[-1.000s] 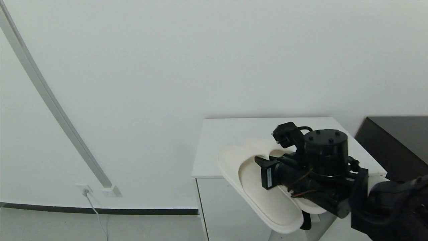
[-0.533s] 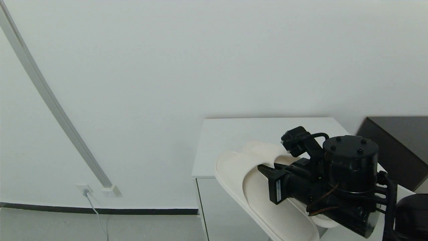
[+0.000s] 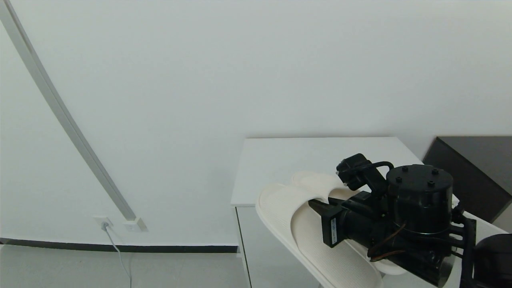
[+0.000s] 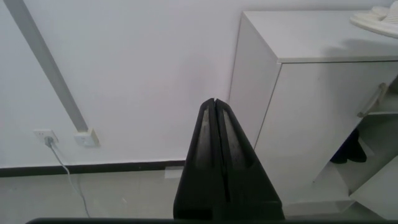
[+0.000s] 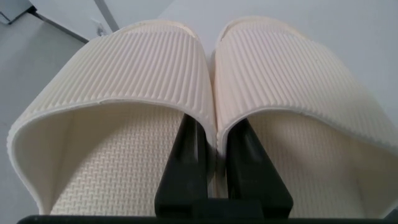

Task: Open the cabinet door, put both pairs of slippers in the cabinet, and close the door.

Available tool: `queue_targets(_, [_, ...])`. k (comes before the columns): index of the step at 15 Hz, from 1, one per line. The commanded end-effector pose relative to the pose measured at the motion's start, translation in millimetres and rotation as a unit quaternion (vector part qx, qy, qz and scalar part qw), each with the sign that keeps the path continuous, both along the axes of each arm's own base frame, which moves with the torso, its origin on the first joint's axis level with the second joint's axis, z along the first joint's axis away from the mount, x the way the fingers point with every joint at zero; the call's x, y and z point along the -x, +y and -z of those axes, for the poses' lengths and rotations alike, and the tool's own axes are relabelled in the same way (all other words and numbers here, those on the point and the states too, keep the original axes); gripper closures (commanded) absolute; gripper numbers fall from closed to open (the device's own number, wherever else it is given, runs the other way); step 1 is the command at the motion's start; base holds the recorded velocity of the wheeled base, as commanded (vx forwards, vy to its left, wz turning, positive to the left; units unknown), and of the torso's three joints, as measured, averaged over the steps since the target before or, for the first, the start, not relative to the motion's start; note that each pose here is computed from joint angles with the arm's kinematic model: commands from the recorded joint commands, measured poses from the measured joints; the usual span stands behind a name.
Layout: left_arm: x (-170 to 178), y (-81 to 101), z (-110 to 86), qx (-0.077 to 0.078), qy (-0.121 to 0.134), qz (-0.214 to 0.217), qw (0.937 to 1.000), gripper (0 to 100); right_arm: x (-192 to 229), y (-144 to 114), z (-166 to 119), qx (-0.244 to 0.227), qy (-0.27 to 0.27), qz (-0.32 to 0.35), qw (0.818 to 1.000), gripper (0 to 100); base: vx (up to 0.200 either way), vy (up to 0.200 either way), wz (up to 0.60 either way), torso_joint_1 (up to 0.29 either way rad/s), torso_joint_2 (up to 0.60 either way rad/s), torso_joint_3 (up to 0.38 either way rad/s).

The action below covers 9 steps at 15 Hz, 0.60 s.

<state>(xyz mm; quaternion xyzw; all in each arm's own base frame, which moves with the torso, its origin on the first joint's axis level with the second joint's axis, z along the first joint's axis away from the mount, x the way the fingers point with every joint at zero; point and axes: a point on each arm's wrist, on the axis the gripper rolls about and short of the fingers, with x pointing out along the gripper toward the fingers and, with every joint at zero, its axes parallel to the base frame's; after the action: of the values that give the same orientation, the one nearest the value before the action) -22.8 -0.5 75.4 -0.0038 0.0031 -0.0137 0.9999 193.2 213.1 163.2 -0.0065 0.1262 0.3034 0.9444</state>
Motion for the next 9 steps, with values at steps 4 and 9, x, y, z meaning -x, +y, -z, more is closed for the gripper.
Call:
queue_targets(4, [0.0,0.0,0.0,0.0,0.0,0.0,1.0,100,1.4,-0.2,2.5,0.004,0.002,-0.002,1.0,100,-0.2,0.0,0.0,-0.008,0.0,0.005])
queue_targets(9, [0.0,0.0,0.0,0.001,0.0,0.0,1.0,100,1.9,0.0,2.9,0.004,0.003,-0.002,1.0,100,0.0,0.0,0.0,0.0,0.0,0.0])
